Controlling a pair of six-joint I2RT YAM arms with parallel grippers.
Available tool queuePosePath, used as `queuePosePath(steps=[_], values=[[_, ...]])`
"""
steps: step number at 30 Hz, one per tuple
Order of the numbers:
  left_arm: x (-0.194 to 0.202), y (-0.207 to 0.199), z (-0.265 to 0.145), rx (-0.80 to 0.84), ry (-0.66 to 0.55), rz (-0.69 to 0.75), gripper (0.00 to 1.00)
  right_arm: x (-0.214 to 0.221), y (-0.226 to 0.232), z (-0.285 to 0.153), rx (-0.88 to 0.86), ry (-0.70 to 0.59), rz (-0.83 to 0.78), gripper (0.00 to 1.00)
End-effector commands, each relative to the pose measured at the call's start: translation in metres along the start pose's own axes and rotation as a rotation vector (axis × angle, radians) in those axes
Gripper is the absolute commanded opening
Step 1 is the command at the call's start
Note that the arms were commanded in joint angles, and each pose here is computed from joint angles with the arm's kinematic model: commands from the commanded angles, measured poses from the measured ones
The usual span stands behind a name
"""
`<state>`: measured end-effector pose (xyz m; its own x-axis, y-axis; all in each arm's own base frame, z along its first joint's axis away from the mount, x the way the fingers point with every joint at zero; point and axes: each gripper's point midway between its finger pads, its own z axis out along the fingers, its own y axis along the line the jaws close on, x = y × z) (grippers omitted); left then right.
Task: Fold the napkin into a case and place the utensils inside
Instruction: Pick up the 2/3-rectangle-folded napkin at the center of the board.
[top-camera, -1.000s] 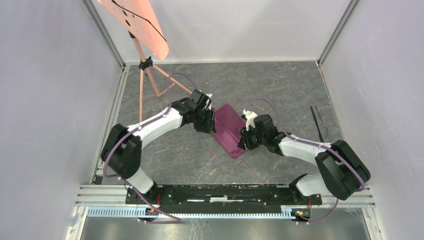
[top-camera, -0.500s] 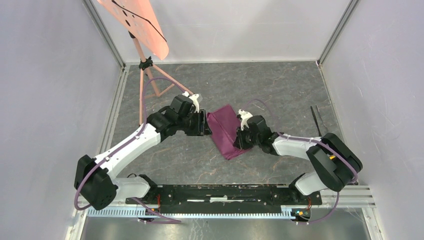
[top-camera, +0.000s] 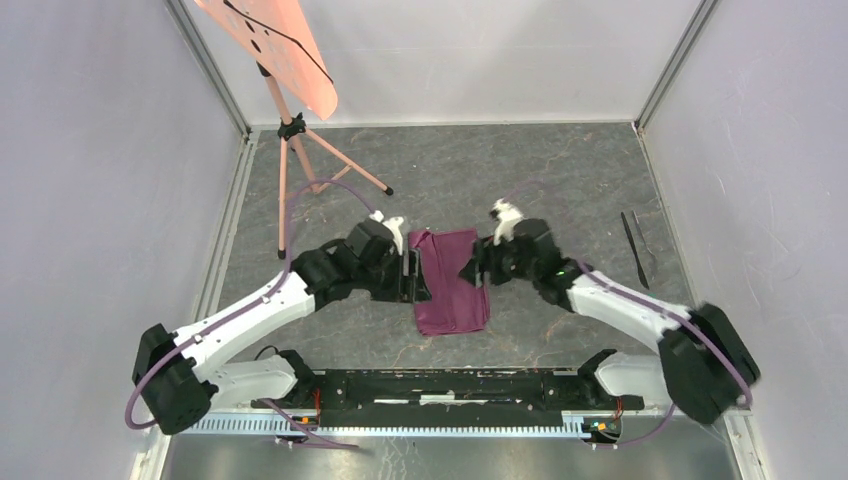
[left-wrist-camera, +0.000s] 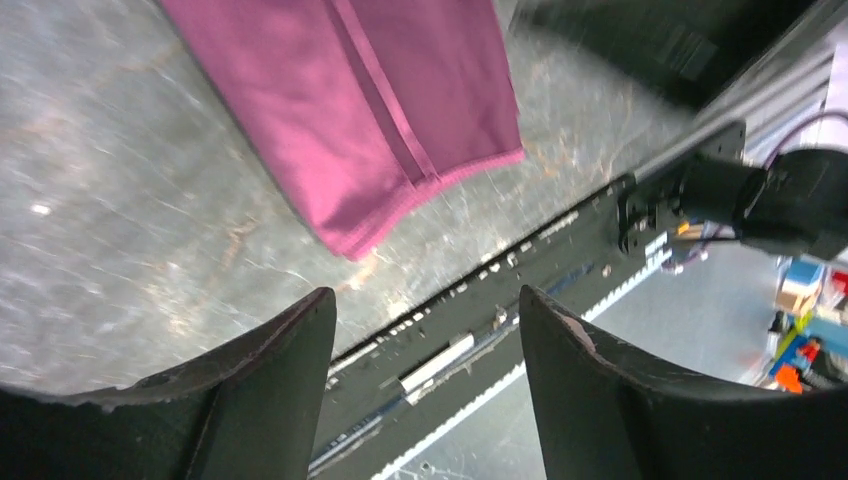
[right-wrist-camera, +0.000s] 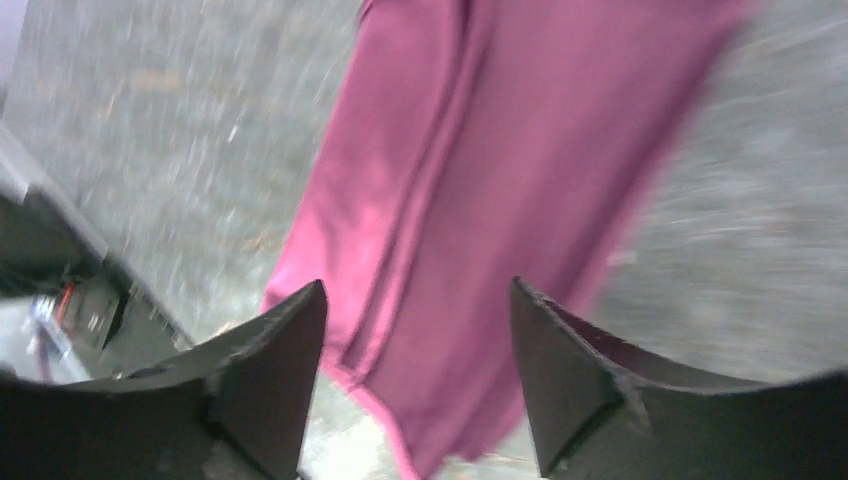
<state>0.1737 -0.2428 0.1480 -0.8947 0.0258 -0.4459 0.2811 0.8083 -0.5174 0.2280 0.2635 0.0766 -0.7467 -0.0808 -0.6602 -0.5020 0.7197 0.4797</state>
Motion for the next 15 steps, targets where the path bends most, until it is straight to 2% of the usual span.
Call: queuePosePath(steps=[1, 2, 5, 10, 15], values=[[0.019, -0.029, 0.015, -0.007, -0.006, -0.07, 0.77, -0.043, -0.065, -0.055, 0.24, -0.126, -0.035, 0.8], [0.019, -0.032, 0.02, -0.025, -0.025, -0.08, 0.79, -0.044, -0.079, -0.063, 0.297, -0.123, -0.042, 0.85], [0.022, -0.046, 0.041, -0.092, -0.059, -0.1, 0.82, -0.035, -0.109, -0.078, 0.358, -0.093, 0.007, 0.86], [0.03, -0.071, 0.084, -0.26, -0.04, 0.003, 0.81, -0.008, -0.13, -0.083, 0.278, -0.117, 0.14, 0.82], [0.033, -0.087, 0.126, -0.37, 0.019, 0.118, 0.76, 0.007, -0.134, -0.083, 0.258, -0.122, 0.139, 0.82]])
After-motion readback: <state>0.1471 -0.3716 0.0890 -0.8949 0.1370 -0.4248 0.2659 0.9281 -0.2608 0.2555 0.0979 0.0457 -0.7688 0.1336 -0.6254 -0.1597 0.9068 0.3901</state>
